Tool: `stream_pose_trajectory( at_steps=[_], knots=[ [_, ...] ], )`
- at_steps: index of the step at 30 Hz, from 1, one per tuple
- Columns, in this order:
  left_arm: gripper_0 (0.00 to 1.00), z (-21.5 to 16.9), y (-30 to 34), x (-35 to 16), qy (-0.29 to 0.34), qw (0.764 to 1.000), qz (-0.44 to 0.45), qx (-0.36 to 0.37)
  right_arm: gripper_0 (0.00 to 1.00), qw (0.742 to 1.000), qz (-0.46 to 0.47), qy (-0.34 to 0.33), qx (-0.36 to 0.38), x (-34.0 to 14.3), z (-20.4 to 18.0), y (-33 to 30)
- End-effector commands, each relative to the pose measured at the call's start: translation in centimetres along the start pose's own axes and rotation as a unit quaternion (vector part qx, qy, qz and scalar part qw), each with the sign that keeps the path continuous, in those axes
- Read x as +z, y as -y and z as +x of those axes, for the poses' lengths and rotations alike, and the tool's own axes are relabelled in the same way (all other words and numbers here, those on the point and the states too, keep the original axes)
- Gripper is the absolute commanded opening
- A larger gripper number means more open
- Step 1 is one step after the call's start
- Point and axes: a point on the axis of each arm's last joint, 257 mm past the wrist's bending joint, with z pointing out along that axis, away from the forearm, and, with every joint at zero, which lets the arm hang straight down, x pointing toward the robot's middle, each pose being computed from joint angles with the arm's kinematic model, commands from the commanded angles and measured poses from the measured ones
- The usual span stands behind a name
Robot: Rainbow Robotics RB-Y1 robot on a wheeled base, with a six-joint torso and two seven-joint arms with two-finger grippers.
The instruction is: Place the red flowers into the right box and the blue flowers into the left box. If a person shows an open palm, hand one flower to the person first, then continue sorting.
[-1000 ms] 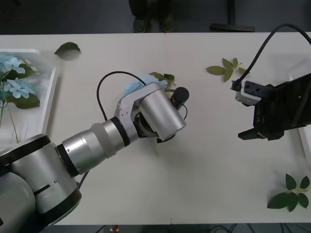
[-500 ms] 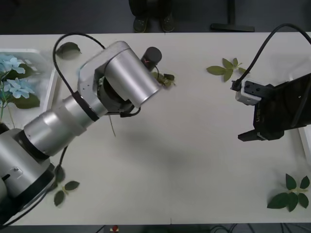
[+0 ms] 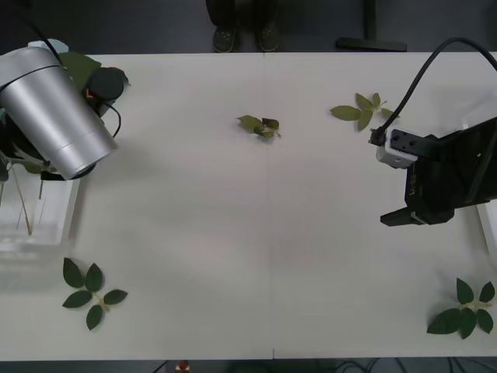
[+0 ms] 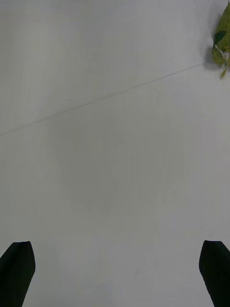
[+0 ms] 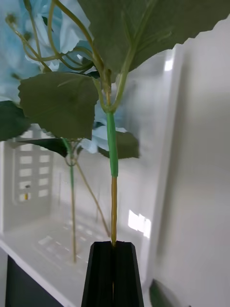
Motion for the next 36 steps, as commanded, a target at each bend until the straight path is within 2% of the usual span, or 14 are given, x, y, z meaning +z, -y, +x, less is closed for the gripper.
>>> stream_pose_trajectory(
  at_steps=[1,8,16,20,34,36],
  knots=[
    [0.0,-0.5,-4.9,0.3,0.012,0.999,-0.038,-0.001,1.0,1.0,0.018,0.007,-0.023,-1.0,-1.0,0.8],
    [0.0,1.2,-11.5,4.3,-0.009,0.995,-0.103,-0.014,1.0,1.0,0.018,0.007,-0.023,-1.0,-1.0,0.8],
    [0.0,3.0,-15.2,8.5,-0.025,0.991,-0.132,-0.029,1.0,1.0,0.018,0.007,-0.023,-1.0,-1.0,0.8],
    [0.0,3.9,-15.2,10.6,-0.029,0.991,-0.13,-0.027,1.0,1.0,0.018,0.007,-0.023,-1.0,-1.0,0.8],
    [0.0,3.9,-15.2,10.6,-0.029,0.991,-0.13,-0.027,1.0,1.0,0.018,0.007,-0.023,-1.0,-1.0,0.8],
    [0.0,5.4,-13.6,11.2,-0.044,0.992,-0.12,-0.023,1.0,1.0,0.018,0.007,-0.023,-1.0,-1.0,0.8]
  ],
)
